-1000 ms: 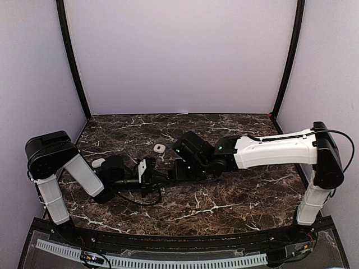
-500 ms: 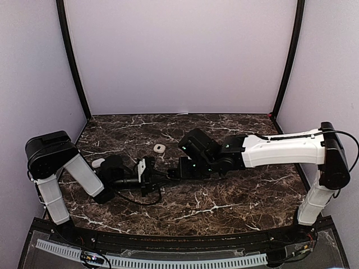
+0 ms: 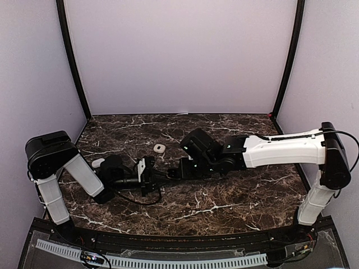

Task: Insert the wireless bluetooth earbuds into the charging case
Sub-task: Adjust the right earbud in the right side groove of the charging case, then pass from the left arm to the right

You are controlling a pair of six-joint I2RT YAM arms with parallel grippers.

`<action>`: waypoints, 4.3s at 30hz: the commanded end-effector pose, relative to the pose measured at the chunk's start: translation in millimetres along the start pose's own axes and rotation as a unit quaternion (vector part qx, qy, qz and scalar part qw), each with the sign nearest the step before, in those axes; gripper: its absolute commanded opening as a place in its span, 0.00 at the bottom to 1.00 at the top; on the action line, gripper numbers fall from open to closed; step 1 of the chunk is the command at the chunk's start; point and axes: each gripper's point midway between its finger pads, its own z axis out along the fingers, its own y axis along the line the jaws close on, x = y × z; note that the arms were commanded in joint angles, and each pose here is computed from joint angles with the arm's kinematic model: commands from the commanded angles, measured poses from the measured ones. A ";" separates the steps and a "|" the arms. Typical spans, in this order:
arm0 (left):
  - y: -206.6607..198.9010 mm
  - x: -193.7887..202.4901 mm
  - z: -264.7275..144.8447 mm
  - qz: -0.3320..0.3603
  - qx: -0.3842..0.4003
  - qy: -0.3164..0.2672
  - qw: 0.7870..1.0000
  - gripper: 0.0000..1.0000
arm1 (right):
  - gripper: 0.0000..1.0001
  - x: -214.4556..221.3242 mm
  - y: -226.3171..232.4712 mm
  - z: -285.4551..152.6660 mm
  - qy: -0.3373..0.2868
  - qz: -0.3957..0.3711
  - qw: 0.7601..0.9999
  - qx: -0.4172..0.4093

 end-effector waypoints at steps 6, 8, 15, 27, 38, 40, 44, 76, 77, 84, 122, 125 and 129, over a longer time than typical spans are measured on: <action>11.4 -25.7 -19.9 -0.031 -0.017 -0.059 0.998 0.00 | 0.42 -23.7 14.0 -43.1 -0.068 -0.097 0.990 -0.077; 19.4 -31.6 -31.9 -0.046 -0.029 -0.080 0.995 0.00 | 0.43 -24.3 5.3 -46.0 -0.085 -0.113 0.987 -0.076; 30.5 -46.0 -57.4 -0.057 -0.064 -0.111 0.990 0.00 | 0.46 -38.5 -4.3 -51.5 -0.175 -0.180 0.962 -0.107; 72.1 -35.7 -68.7 -0.085 -0.160 -0.040 0.983 0.00 | 0.53 -33.3 9.2 -36.5 -0.158 -0.250 0.932 -0.210; 2.2 -94.9 -70.0 -0.074 0.048 -0.126 0.988 0.00 | 0.39 -11.6 60.4 -67.8 -0.203 -0.356 0.832 -0.374; -3.3 -101.9 -71.9 -0.078 0.066 -0.135 0.986 0.00 | 0.37 -11.1 65.8 -74.2 -0.211 -0.363 0.819 -0.392; -13.3 -113.4 -74.7 -0.079 0.094 -0.147 0.981 0.00 | 0.37 -12.2 75.2 -85.5 -0.226 -0.369 0.799 -0.419; -15.6 -118.6 -66.5 -0.060 0.097 -0.151 0.982 0.00 | 0.28 -13.9 109.2 -75.0 -0.220 -0.374 0.783 -0.445; -15.8 -118.7 -66.7 -0.060 0.097 -0.151 0.982 0.00 | 0.27 -14.4 109.6 -75.1 -0.221 -0.373 0.784 -0.445; -16.2 -117.3 -67.1 -0.060 0.096 -0.151 0.982 0.00 | 0.31 -15.4 111.9 -76.1 -0.220 -0.370 0.783 -0.449; 51.1 -76.5 -96.3 -0.182 -0.185 -0.044 0.965 0.78 | 0.04 -22.4 10.4 -75.2 -0.259 -0.353 0.840 -0.319; 94.9 -56.1 -115.6 -0.277 -0.328 0.017 0.903 0.97 | 0.03 -25.5 -1.3 -78.4 -0.282 -0.362 0.841 -0.287; 121.1 -18.7 -136.8 -0.334 -0.438 0.113 0.827 0.99 | 0.02 -25.8 -9.4 -82.0 -0.299 -0.364 0.839 -0.272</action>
